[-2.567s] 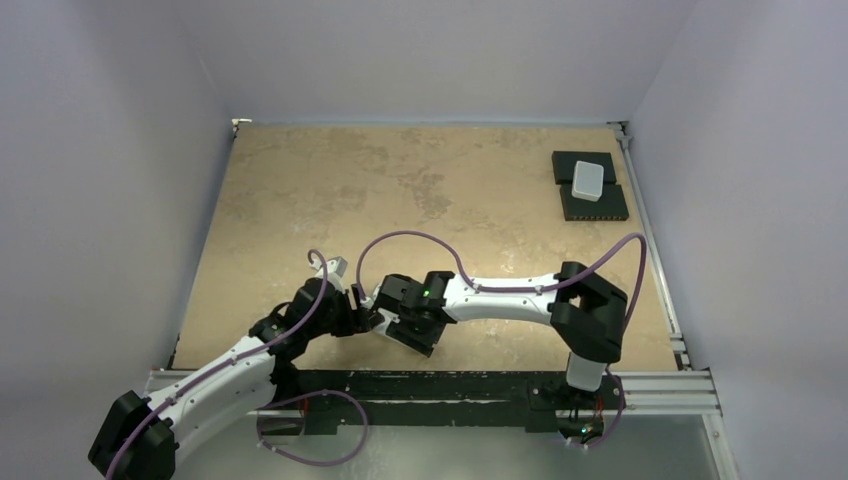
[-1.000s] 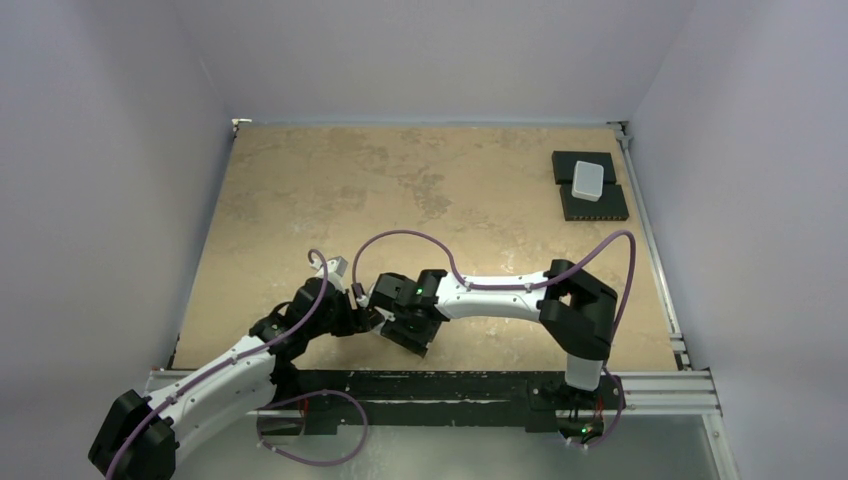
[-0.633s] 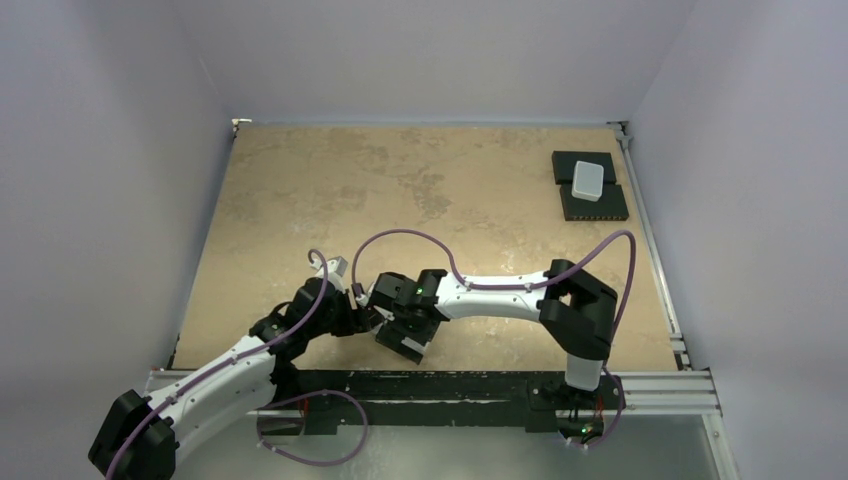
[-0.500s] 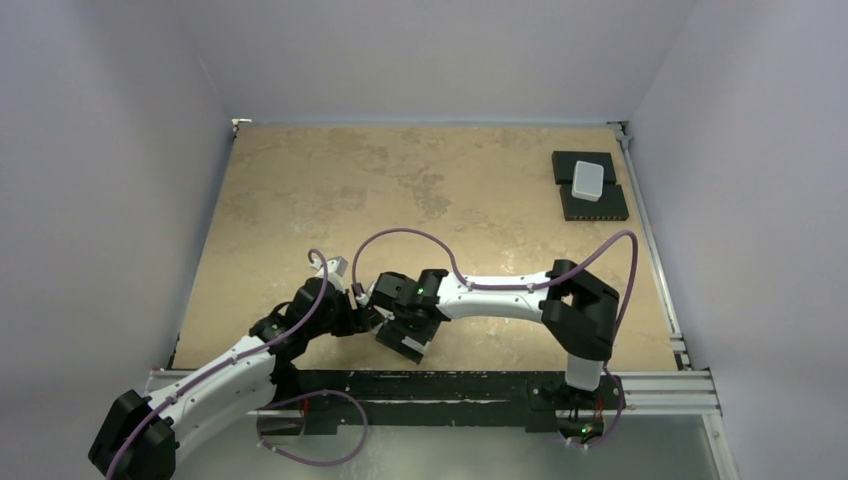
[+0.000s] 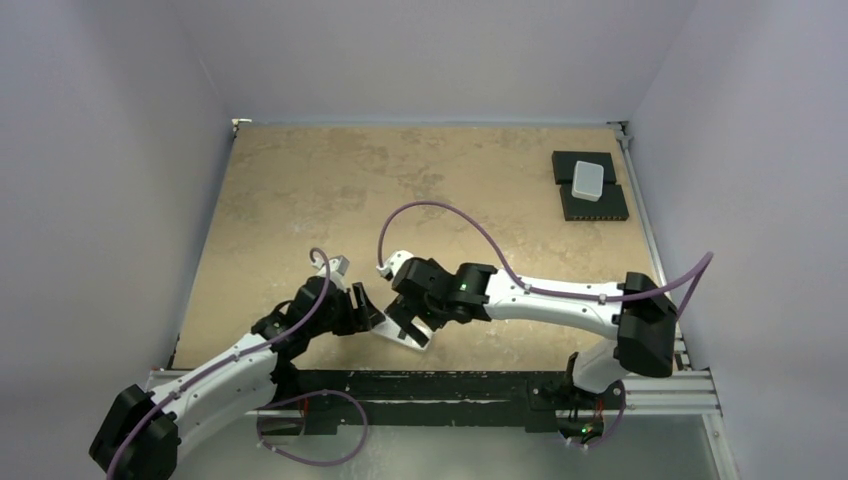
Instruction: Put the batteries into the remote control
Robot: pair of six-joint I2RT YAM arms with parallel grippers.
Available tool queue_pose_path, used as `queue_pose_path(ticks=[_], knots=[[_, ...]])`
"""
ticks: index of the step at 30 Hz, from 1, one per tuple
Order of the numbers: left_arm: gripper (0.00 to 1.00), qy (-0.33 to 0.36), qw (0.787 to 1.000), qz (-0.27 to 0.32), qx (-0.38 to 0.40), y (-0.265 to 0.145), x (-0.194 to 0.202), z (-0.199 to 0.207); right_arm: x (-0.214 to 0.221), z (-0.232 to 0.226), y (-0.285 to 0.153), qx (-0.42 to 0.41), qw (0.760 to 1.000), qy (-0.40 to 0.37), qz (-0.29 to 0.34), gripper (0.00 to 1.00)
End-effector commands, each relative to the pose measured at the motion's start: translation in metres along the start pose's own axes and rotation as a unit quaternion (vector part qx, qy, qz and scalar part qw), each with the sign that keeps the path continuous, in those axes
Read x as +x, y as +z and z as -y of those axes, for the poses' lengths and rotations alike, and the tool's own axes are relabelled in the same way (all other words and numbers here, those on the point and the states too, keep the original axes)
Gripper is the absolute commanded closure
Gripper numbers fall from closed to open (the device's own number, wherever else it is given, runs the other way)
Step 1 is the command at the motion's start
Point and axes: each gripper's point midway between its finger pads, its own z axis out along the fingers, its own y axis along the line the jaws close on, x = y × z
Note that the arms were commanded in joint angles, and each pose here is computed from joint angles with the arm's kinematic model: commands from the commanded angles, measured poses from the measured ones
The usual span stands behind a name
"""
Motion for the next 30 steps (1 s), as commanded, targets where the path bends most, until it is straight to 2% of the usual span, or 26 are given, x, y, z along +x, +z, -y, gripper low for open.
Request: queue_pose_path(ticks=[1,6,10,14,22,25,30], knots=[[0.40,0.006,1.000,-0.019,-0.003,0.001,0.006,-0.001,-0.009,0.023,-0.008,0.044,0.994,0.096,0.036,0.01],[0.45,0.007,0.999,-0.034,0.006,0.003,0.011,0.002,-0.003,0.020,-0.009,0.028,0.985,0.157,0.069,0.01],[0.47,0.009,0.999,-0.047,0.009,0.006,0.017,0.001,-0.002,0.007,-0.011,-0.019,0.976,0.195,0.095,0.01],[0.51,0.008,0.998,-0.064,0.019,0.008,0.023,0.003,-0.002,-0.004,-0.012,-0.058,0.968,0.213,0.116,0.01],[0.57,-0.010,0.997,-0.076,0.020,0.008,0.034,-0.002,0.006,-0.004,-0.011,-0.078,0.950,0.263,0.151,0.01],[0.59,-0.019,0.996,-0.083,0.024,0.008,0.040,-0.003,0.011,-0.001,-0.009,-0.069,0.949,0.270,0.148,0.06],[0.61,-0.032,0.995,-0.087,0.028,0.008,0.044,-0.003,0.017,0.002,-0.003,-0.058,0.943,0.296,0.143,0.20]])
